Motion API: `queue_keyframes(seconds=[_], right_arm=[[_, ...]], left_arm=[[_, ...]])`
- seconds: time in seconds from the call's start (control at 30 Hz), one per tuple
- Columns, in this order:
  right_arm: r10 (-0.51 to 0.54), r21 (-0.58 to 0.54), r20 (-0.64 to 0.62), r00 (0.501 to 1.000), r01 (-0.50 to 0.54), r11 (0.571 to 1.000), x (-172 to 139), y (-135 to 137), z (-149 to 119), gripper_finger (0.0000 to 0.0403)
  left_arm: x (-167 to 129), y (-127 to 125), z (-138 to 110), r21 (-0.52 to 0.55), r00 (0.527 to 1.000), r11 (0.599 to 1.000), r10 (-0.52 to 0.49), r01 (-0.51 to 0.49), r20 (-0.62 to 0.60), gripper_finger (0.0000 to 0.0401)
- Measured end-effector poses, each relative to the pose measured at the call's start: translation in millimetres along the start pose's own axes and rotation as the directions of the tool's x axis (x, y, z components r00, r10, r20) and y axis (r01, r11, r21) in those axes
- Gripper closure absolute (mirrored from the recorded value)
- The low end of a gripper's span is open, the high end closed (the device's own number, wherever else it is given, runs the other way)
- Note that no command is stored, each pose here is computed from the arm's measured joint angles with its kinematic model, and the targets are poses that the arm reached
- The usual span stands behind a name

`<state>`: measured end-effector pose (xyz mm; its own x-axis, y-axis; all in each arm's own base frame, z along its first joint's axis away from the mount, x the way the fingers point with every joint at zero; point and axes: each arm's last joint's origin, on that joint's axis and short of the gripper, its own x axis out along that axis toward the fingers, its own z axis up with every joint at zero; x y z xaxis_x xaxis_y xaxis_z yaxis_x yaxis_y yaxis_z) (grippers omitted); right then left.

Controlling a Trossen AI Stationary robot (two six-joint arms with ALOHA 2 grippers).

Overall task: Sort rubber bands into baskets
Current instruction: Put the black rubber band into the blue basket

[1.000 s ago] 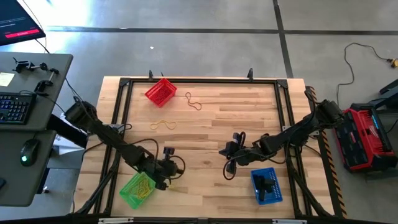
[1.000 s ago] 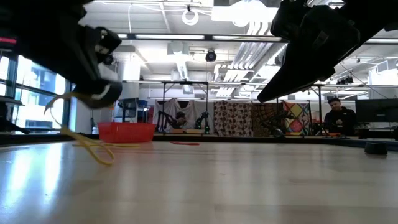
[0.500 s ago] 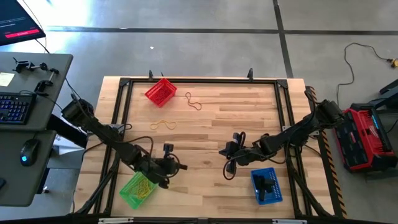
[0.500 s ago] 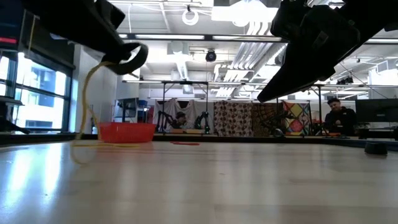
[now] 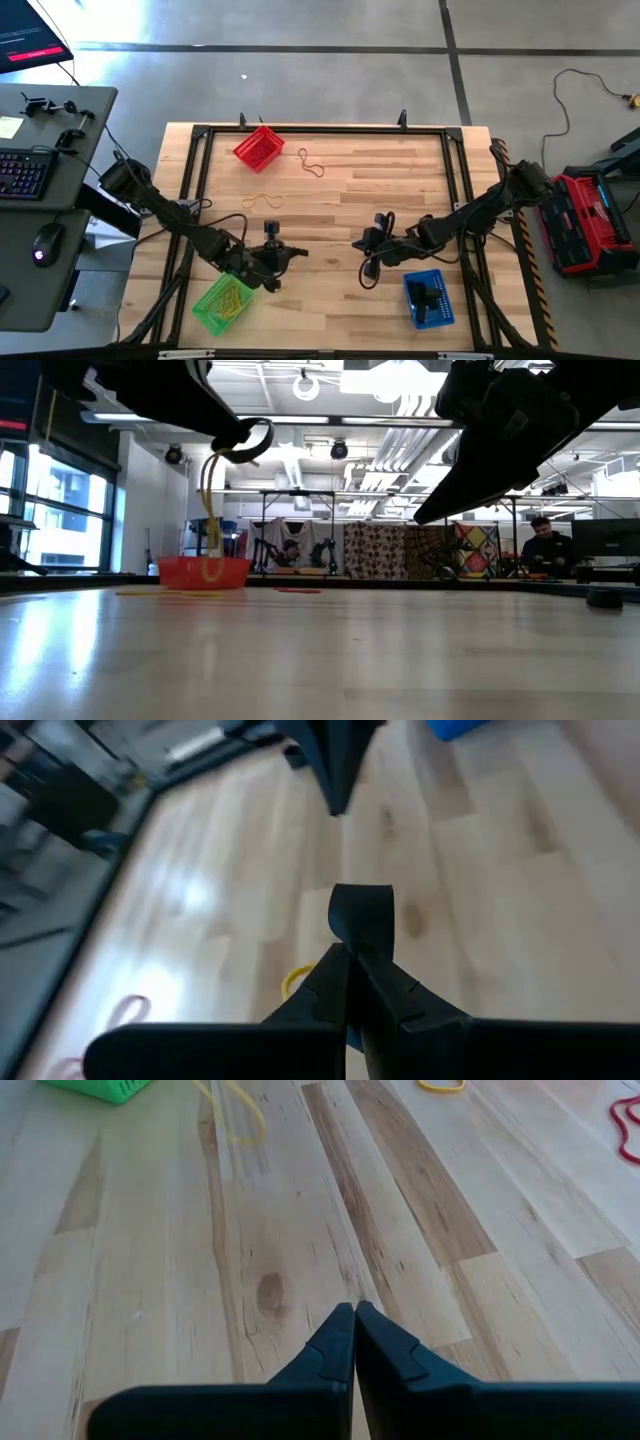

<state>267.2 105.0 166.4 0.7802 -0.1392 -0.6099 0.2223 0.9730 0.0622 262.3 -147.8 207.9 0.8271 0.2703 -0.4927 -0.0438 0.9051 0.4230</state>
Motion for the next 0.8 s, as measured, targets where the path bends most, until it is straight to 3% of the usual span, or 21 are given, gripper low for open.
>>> queue_keyframes(seconds=[0.2,0.43,0.67,0.8], right_arm=[[0.000,-0.005,0.000,1.000,0.000,1.000,0.0,0.0,0.0,0.0403],[0.000,-0.008,0.000,1.000,0.000,1.000,0.0,0.0,0.0,0.0403],[0.000,-0.008,0.000,1.000,0.000,1.000,0.0,0.0,0.0,0.0403],[0.000,-0.008,0.000,1.000,0.000,1.000,-0.1,0.0,0.0,0.0403]], left_arm=[[-3.4,-3.3,2.5,0.141,0.991,0.981,0.129,-0.133,0.039,0.0401],[5.8,-15.9,-4.8,0.337,0.968,0.909,0.247,-0.244,0.036,0.0401],[21.6,-29.4,-16.7,0.525,0.905,0.762,0.425,-0.379,0.036,0.0401],[25.9,-36.3,-21.6,0.628,0.839,0.635,0.542,-0.451,0.054,0.0401]])
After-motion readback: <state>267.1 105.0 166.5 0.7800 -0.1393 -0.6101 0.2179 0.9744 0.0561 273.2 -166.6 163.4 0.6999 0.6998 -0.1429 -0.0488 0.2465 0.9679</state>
